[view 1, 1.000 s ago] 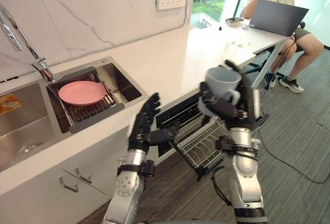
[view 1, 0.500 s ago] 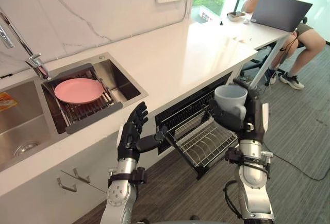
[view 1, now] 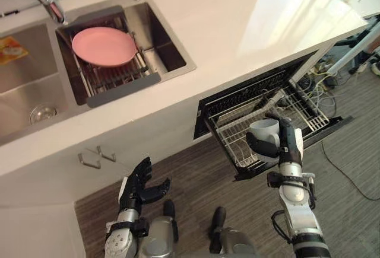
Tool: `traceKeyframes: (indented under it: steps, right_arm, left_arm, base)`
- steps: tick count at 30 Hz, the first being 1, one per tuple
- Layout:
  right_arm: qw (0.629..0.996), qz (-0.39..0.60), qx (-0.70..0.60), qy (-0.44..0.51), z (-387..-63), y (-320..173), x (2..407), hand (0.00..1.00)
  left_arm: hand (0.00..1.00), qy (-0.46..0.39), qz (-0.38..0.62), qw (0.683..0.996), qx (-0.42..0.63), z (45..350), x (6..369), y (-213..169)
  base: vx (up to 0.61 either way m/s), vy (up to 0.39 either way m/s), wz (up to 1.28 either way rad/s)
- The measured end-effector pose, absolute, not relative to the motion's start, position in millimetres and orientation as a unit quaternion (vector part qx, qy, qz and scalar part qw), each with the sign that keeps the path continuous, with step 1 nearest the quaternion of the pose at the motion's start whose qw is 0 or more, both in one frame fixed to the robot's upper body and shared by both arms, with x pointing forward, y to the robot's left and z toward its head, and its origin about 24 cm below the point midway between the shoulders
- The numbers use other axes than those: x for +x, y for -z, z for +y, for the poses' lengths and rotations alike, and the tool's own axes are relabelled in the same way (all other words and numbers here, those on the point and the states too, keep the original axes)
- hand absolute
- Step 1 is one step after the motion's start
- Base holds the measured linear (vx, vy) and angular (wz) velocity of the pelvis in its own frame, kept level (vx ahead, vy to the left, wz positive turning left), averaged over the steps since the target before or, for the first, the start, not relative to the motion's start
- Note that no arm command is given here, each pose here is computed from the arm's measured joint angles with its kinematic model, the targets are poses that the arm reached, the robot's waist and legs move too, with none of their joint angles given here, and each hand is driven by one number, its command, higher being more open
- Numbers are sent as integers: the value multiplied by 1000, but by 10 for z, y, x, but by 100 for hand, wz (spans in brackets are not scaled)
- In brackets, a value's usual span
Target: Walk over to the sink, pick up the cup, carry it to the dishwasher, place the cup inside the dishwasher, then close the dishwasher door
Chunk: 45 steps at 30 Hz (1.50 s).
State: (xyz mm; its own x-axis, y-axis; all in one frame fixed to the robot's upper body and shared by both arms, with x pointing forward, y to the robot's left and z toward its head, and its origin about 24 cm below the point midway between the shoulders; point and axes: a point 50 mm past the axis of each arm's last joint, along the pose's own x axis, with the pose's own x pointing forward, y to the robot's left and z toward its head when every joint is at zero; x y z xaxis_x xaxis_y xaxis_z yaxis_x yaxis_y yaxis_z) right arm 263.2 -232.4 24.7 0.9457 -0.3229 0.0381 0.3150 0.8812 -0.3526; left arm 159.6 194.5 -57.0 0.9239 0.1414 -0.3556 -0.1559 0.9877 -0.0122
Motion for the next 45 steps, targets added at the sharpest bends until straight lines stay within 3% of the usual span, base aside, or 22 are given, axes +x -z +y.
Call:
traceKeyframes:
  steps: [6, 7, 16, 27, 45]
  right_arm:
    - [965, 16, -182, 190, -2399, -371, 2955, 30]
    - [963, 17, -183, 198, -2424, -388, 2975, 90]
    - [952, 38, -183, 241, -2549, -448, 3138, 90]
    - [947, -4, -195, 255, -2565, -611, 3100, 90]
    - [970, -160, -36, 179, -2226, -911, 2242, 90]
  left_arm:
    - [90, -93, 196, 976, 0, 1972, 1721, 661]
    - [90, -96, 199, 975, 1, 1975, 1733, 673]
    - [90, -129, 215, 968, 2, 2038, 1754, 750]
    - [90, -128, 232, 964, -5, 1992, 1742, 825]
    - [90, -139, 298, 944, -10, 2075, 1535, 1059]
  base:
    - [-63, 32, 14]
    - [-32, 25, 9]
    - [-9, 6, 2]
    - [-1, 1, -3]
    - [51, -9, 7]
